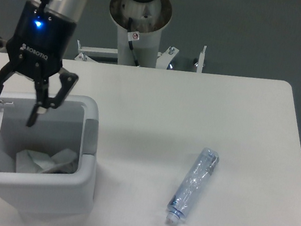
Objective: Place the trash in the trash can
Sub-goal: 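Move the open gripper back over the clear plastic bottle, then lower the gripper around the bottle's cap end and close on it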
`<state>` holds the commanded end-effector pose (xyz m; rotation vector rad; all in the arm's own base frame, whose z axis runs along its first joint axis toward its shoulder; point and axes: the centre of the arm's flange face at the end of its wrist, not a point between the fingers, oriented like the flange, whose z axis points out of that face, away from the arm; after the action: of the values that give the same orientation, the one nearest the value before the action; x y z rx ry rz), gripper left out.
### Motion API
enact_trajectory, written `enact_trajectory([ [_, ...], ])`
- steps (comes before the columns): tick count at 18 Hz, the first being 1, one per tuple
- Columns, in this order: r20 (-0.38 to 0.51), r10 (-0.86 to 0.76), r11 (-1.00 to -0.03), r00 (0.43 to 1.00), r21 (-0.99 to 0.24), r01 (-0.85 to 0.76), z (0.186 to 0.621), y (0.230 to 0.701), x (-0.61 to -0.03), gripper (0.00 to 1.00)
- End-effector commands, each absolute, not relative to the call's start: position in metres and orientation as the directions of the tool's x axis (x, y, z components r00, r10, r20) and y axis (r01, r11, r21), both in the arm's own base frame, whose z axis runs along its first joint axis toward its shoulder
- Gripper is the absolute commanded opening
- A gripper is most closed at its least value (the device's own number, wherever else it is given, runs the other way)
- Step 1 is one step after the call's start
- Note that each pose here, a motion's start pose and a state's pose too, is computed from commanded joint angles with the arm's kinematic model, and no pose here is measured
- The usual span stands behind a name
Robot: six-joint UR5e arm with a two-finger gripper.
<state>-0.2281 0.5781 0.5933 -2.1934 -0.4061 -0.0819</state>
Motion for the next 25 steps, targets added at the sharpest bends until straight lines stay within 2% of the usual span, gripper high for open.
enact_trajectory([
  [4,0.219,0.457,-0.526,0.862,-0.715,0.461,0.568,0.521,-0.352,1.0],
  [6,0.199,0.501,-0.529,0.842,-0.7,0.48,0.542,0.509,-0.408,1.0],
  [7,0.179,0.499,-0.55,0.848,-0.691,0.469,0.526,0.506,-0.427,1.0],
  [9,0.102,0.436,-0.645,0.894,-0.657,0.39,0.477,0.506,-0.46,1.0],
  [12,-0.031,0.363,-0.792,0.931,-0.536,0.291,0.401,0.506,-0.485,1.0],
  [13,-0.05,0.35,-0.818,0.936,-0.503,0.279,0.382,0.507,-0.491,1.0],
  [20,-0.01,0.3,-0.888,0.954,-0.367,0.275,0.275,0.542,-0.479,1.0],
  [22,-0.02,0.299,-0.901,0.954,-0.334,0.275,0.261,0.541,-0.477,1.0],
  [25,-0.074,0.203,-0.95,0.976,-0.256,0.178,0.236,0.547,-0.461,1.0],
])
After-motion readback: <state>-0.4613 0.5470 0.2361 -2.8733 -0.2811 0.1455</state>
